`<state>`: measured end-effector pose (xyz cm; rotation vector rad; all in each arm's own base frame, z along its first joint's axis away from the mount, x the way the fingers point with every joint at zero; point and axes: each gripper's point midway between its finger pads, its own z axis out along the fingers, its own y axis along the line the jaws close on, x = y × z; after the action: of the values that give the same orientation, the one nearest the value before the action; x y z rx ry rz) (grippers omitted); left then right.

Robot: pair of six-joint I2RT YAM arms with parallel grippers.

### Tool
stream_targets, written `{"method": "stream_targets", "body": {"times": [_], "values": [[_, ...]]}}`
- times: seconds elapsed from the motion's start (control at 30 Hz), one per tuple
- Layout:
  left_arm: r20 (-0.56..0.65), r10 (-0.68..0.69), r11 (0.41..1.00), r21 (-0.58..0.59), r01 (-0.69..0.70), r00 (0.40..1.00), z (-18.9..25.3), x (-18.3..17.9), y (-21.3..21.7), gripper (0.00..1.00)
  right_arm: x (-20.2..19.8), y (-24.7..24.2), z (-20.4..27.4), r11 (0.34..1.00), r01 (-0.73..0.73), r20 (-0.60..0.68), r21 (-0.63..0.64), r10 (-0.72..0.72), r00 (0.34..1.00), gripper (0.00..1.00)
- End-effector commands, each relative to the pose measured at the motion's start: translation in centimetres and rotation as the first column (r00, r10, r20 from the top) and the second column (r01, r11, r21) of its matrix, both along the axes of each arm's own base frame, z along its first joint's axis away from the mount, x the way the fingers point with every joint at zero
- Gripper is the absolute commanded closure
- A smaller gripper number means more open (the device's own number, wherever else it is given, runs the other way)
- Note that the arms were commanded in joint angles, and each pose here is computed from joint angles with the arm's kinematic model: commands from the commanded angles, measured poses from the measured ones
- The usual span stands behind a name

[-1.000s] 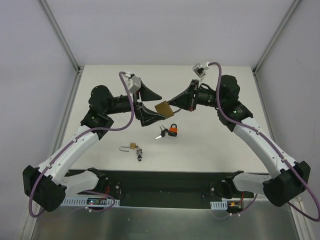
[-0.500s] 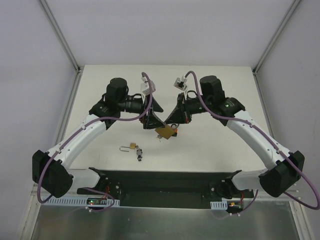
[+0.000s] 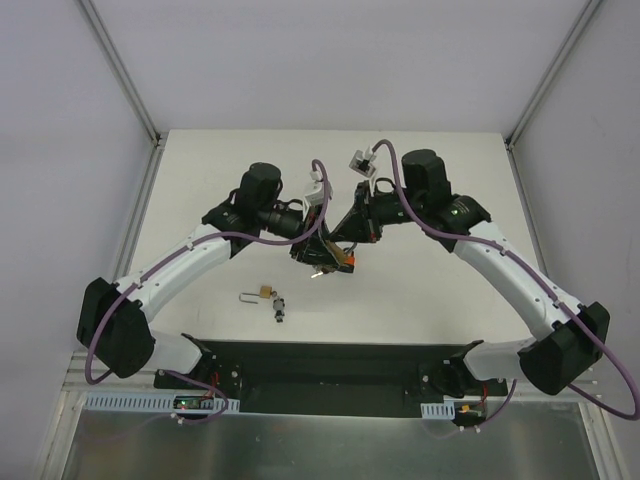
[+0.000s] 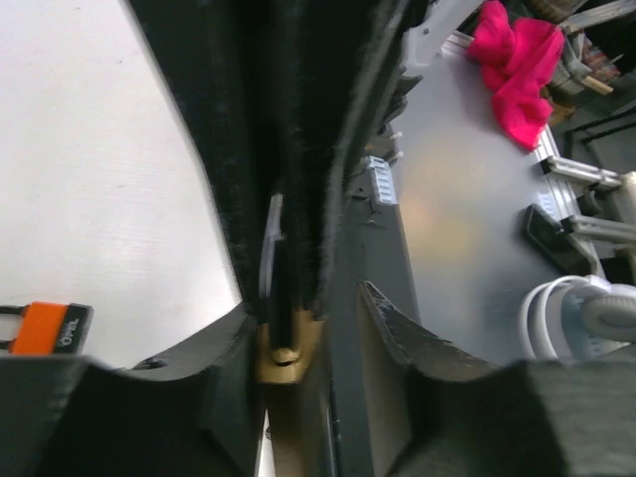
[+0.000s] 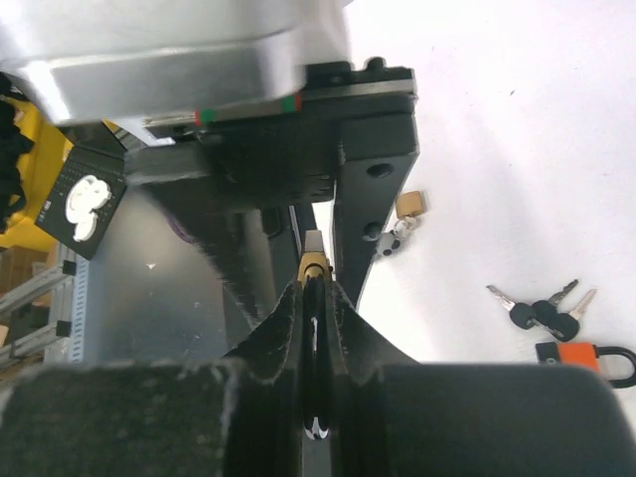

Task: Lock with the key
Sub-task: Lock the lock.

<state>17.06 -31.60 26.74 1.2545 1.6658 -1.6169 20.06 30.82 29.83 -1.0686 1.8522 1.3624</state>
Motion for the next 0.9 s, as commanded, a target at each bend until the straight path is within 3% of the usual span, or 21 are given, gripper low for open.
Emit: {"method": "stream_targets", "body": {"times": [0.0, 0.07, 0.23, 0.33, 0.37, 0.43, 0.47, 0.63, 0.67, 0.87], "values": [[0.011, -0.084, 0.996, -0.04, 0.084, 0.996, 0.6, -1.1, -0.1, 0.8, 0.0, 0.1, 4.3, 0.993, 0.007, 0.131, 0.114, -0.022, 0.991, 1.0], [0.013, -0.08, 0.996, -0.038, 0.08, 0.997, 0.6, -0.9, -0.3, 1.0, 0.2, 0.0, 4.4, 0.992, 0.023, 0.135, 0.124, -0.039, 0.99, 0.99], [0.041, -0.008, 1.0, -0.014, 0.008, 0.999, 0.3, 0.2, -0.5, 1.0, 2.0, -0.5, 4.4, 0.978, 0.155, 0.142, 0.139, -0.175, 0.974, 0.95], [0.065, 0.04, 0.999, -0.014, -0.039, 0.997, 0.4, 0.9, -0.6, 1.0, 2.9, -1.2, 4.5, 0.957, 0.232, 0.139, 0.172, -0.256, 0.957, 0.72], [0.067, 0.073, 0.997, -0.004, -0.073, 0.995, 0.2, 1.4, -0.6, 1.0, 3.0, -1.6, 5.1, 0.949, 0.247, 0.161, 0.195, -0.28, 0.946, 0.56], [0.097, 0.12, 0.992, -0.042, -0.117, 0.988, 0.9, 2.1, -0.9, 1.0, 3.6, -2.0, 6.2, 0.923, 0.287, 0.16, 0.256, -0.333, 0.929, 0.43], [0.105, 0.145, 0.989, -0.049, -0.14, 0.984, 1.0, 2.5, -0.9, 1.0, 3.6, -2.5, 6.2, 0.91, 0.315, 0.139, 0.271, -0.361, 0.922, 0.3], [0.136, 0.273, 0.953, -0.172, -0.249, 0.952, 2.5, 3.5, -0.8, 1.0, 4.2, -3.8, 7.4, 0.855, 0.378, 0.136, 0.354, -0.447, 0.884, 0.04], [0.167, 0.297, 0.939, -0.229, -0.256, 0.94, 3.7, 3.8, -0.9, 1.0, 4.3, -4.1, 7.6, 0.847, 0.387, 0.133, 0.365, -0.459, 0.878, 0.0], [0.16, 0.363, 0.876, -0.395, -0.277, 0.918, 6.5, 3.6, -0.5, 1.0, 4.6, -4.1, 7.5, 0.836, 0.379, 0.079, 0.396, -0.442, 0.893, 0.03]]}}
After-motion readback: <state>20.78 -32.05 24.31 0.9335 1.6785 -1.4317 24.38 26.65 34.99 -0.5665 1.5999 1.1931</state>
